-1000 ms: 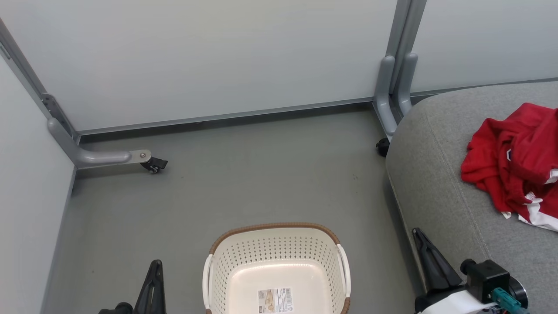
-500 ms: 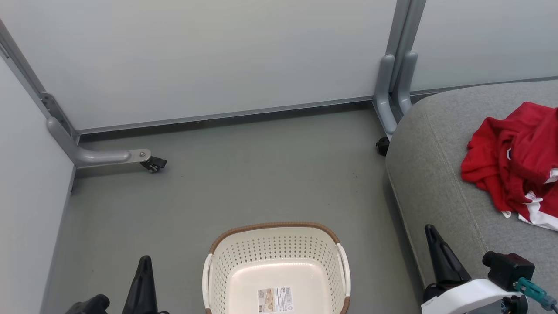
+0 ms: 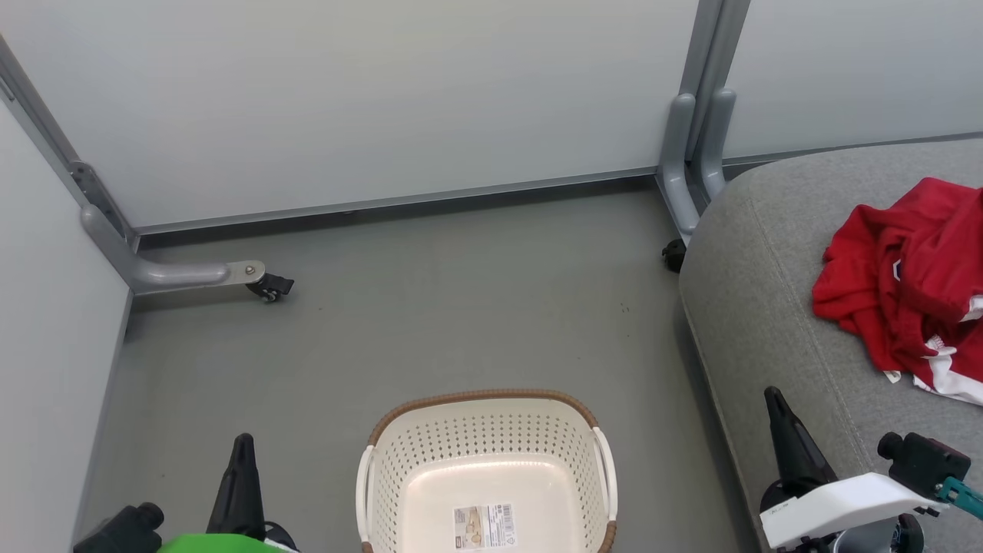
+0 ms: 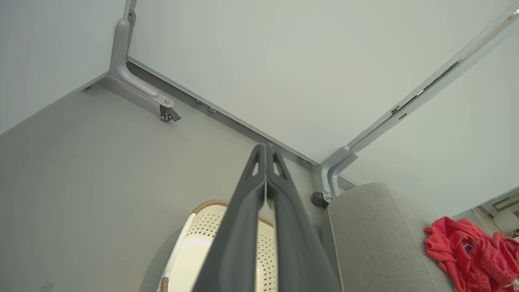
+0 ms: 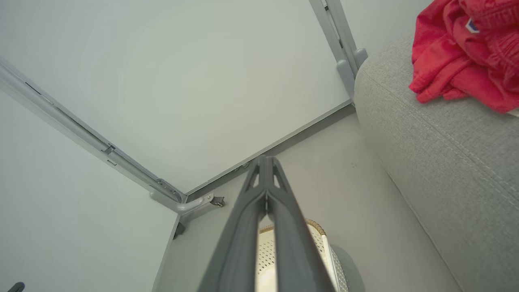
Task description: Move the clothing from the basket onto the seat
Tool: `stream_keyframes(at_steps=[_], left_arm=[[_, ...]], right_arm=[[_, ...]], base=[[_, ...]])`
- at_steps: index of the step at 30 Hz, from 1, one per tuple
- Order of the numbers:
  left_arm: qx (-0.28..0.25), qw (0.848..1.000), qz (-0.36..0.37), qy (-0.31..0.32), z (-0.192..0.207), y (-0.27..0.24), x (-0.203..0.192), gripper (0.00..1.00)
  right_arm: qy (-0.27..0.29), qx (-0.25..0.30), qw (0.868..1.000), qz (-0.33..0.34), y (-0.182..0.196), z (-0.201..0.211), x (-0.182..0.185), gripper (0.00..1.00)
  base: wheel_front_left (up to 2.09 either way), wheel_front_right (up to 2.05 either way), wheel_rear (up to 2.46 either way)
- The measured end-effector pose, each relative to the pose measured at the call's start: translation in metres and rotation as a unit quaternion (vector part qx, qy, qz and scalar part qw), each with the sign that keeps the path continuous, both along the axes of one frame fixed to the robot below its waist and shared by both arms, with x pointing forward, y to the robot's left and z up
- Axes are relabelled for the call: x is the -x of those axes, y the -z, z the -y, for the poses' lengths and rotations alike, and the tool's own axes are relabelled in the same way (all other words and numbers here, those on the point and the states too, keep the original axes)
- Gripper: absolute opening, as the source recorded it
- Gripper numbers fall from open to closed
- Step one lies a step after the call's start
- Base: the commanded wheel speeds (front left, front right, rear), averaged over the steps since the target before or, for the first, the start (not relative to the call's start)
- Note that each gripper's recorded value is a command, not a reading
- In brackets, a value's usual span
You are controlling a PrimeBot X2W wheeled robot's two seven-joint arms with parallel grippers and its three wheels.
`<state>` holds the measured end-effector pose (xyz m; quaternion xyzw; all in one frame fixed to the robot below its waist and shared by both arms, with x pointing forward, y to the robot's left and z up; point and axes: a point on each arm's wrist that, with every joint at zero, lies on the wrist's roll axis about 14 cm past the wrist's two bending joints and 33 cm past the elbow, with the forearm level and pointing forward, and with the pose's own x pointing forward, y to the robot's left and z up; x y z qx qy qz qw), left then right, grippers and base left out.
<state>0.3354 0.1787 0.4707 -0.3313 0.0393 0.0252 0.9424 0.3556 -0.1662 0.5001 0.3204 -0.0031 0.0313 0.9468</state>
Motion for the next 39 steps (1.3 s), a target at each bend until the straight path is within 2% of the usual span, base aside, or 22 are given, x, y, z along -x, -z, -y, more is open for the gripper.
stream_keyframes(at_steps=[18,39], left_arm=[[0.116,0.993,-0.001,-0.011,-0.006,-0.004,-0.013,0.0],[0.228,0.973,0.005,-0.017,-0.011,-0.011,-0.026,0.0]], right_arm=[[0.015,-0.118,0.993,-0.017,0.001,0.011,-0.009,0.0],[0.022,-0.233,0.972,-0.029,0.001,0.019,-0.017,0.0]], base=[[0.0,0.0,0.0],[0.0,0.0,0.0]])
